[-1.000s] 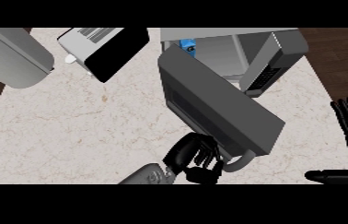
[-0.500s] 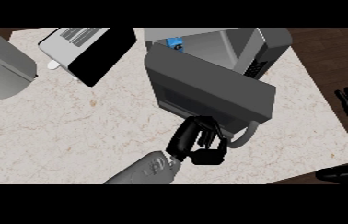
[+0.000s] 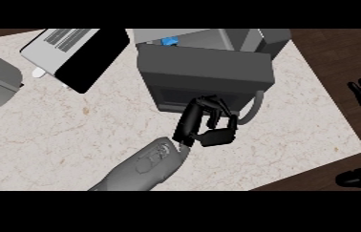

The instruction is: Pick up the milk, place it into the microwave and close the microwave

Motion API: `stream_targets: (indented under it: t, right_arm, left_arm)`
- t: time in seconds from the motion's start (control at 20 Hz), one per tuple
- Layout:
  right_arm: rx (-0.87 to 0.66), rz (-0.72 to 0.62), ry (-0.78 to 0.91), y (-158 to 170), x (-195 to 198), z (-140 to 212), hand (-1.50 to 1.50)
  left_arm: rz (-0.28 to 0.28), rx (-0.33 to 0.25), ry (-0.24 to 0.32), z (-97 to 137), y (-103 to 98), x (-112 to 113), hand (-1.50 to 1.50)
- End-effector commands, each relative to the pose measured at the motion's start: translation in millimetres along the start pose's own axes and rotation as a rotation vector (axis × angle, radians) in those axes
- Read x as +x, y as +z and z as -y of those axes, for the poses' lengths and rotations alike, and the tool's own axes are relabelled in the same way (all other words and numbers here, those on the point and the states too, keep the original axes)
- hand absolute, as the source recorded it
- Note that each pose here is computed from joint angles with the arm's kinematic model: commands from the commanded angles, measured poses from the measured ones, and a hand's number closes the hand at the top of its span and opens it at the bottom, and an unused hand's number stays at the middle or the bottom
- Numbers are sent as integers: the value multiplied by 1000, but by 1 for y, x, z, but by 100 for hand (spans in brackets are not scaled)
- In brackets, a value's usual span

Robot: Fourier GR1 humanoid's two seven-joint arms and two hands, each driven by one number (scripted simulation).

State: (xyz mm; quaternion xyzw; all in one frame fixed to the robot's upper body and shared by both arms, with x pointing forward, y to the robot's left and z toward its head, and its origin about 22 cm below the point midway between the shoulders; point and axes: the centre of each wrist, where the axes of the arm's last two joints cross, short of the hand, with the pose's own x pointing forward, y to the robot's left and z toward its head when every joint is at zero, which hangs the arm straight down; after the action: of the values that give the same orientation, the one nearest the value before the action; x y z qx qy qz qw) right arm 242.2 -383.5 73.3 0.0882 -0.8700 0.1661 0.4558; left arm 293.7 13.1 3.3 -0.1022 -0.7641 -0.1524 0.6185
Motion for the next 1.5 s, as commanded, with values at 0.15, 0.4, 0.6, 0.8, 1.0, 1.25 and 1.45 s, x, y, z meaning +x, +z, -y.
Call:
stream_targets:
  t: [0.15, 0.4, 0.6, 0.8, 1.0, 1.25, 1.45]
  right_arm:
    - [68, 24, -34, -15, 11, 8, -150]
    - [77, 38, 5, -29, 25, 19, -150]
    - [75, 38, -14, -28, 27, 25, -150]
    - [86, 48, -5, -39, 33, 30, -150]
    - [70, 55, -9, -42, 36, 37, -150]
    - [60, 48, 14, -45, 42, 45, -150]
    - [55, 46, 22, -46, 45, 54, -150]
  left_arm:
    - [5, 101, 49, -13, -31, 14, 150]
    - [12, 145, 54, -23, -48, 18, 150]
    - [49, 165, 100, -27, -62, 29, 150]
    - [67, 161, 126, -28, -64, 30, 150]
    - [84, 171, 127, -29, -63, 26, 150]
    - [98, 179, 148, -29, -66, 27, 150]
    - [107, 181, 146, -30, -66, 24, 150]
